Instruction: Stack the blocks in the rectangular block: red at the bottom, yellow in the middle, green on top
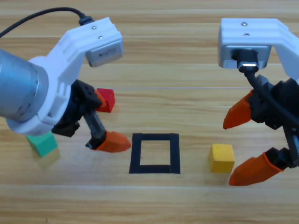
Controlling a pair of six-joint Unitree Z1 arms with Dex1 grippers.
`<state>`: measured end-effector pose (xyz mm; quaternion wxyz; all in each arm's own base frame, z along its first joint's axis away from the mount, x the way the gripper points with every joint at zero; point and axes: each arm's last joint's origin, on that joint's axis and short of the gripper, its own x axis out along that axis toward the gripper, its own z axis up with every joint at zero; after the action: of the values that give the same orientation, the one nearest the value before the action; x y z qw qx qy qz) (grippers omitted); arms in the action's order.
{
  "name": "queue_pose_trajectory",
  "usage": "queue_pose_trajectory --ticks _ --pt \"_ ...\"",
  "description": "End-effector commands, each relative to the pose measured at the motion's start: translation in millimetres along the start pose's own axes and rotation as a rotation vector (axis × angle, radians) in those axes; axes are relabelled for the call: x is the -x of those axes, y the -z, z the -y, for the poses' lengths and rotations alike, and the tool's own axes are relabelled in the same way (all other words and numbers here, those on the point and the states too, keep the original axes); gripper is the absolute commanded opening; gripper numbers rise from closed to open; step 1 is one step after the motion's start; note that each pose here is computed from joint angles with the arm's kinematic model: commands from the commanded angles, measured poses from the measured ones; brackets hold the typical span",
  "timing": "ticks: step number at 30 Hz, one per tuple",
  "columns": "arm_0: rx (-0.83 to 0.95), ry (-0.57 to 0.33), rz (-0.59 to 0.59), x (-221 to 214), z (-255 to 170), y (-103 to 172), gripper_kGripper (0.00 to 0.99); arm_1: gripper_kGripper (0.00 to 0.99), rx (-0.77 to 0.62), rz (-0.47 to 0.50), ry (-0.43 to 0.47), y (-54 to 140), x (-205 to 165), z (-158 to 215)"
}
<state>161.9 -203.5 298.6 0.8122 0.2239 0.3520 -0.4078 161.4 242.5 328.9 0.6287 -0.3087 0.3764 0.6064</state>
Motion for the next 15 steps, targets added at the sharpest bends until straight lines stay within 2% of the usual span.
queue_pose_trajectory --ticks 1,6,11,13,15 --pt "-0.002 -0.006 0.008 0.7 4.8 13.3 0.990 0.968 -0.004 -0.060 -0.047 0.1 -20.9 -2.5" --pt "-0.002 -0.005 0.003 -0.8 5.0 15.5 0.990 0.968 -0.057 -0.066 -0.014 0.3 -18.0 -1.1" --pt "0.005 -0.013 0.009 -2.8 4.5 13.5 0.979 0.968 -0.281 -0.042 0.120 11.1 -2.2 32.9" --pt "0.085 -0.049 0.020 -4.6 2.1 5.7 0.968 0.966 -0.382 -0.026 0.156 17.0 5.1 48.3" --pt "0.217 -0.144 0.055 -10.1 -4.0 -3.6 0.960 0.966 -0.522 -0.021 0.206 24.8 10.1 65.5"
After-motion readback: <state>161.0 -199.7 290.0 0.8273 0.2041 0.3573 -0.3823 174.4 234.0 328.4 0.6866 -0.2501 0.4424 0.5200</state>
